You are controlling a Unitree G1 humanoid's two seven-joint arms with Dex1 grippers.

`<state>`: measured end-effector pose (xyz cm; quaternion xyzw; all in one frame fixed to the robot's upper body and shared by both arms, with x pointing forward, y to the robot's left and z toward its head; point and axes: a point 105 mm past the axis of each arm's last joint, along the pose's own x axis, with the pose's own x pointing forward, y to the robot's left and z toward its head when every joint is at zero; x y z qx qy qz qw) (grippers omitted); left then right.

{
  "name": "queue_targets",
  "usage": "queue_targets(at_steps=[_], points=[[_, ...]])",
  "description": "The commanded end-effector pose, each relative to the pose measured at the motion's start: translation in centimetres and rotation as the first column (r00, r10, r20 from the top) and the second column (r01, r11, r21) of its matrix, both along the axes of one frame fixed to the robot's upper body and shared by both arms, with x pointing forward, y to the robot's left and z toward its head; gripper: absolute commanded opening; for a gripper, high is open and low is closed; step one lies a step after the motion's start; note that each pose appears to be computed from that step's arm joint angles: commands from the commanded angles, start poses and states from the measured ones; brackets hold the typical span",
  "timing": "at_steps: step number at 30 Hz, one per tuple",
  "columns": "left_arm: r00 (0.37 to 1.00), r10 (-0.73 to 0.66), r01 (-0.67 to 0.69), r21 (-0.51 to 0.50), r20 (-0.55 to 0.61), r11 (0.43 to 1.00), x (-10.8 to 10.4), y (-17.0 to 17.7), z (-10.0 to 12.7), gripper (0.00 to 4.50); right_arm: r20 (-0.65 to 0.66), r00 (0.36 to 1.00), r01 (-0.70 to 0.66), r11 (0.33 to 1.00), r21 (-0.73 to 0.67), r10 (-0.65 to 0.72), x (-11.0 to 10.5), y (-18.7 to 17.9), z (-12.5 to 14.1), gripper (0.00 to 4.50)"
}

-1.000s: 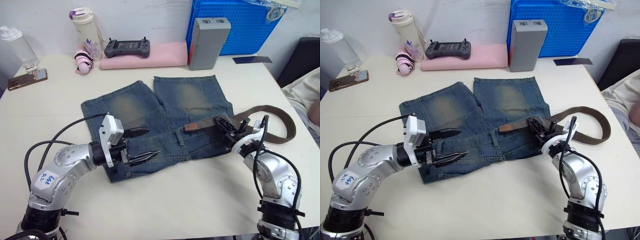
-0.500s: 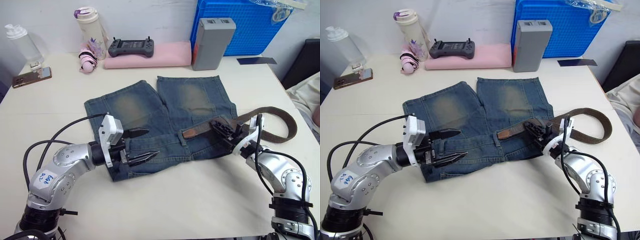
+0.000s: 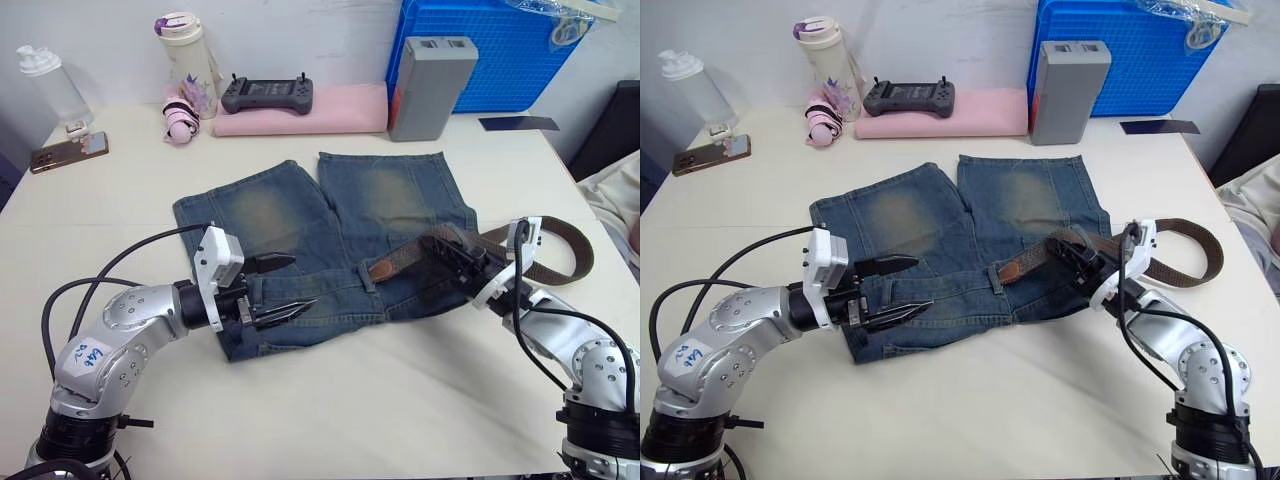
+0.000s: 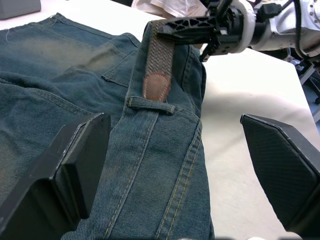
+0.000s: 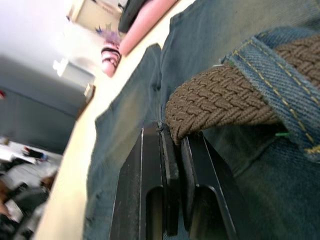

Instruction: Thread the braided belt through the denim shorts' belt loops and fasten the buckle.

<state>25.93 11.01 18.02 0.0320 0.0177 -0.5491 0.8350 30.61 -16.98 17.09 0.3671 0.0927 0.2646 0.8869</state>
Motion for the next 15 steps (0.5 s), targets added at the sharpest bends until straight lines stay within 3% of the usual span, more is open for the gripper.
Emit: queue_targets(at_steps=[1, 6, 15], points=[[0.999, -0.016, 0.016, -0.010, 0.036, 1.000, -0.3, 0.0, 1.0, 4.50, 0.103, 0.995, 0.015, 0.999, -0.046, -0.010, -0.5, 0.7, 1.5, 0.05], [0.999, -0.016, 0.016, -0.011, 0.035, 1.000, -0.3, -0.1, 1.0, 4.50, 0.128, 0.991, 0.045, 0.996, -0.071, -0.035, -0.4, 0.7, 1.5, 0.05], [0.999, -0.011, 0.011, -0.009, 0.039, 1.000, -0.2, 0.0, 1.0, 4.50, 0.099, 0.994, -0.025, 0.992, -0.122, 0.037, -1.0, 3.7, 0.0, 0.05]])
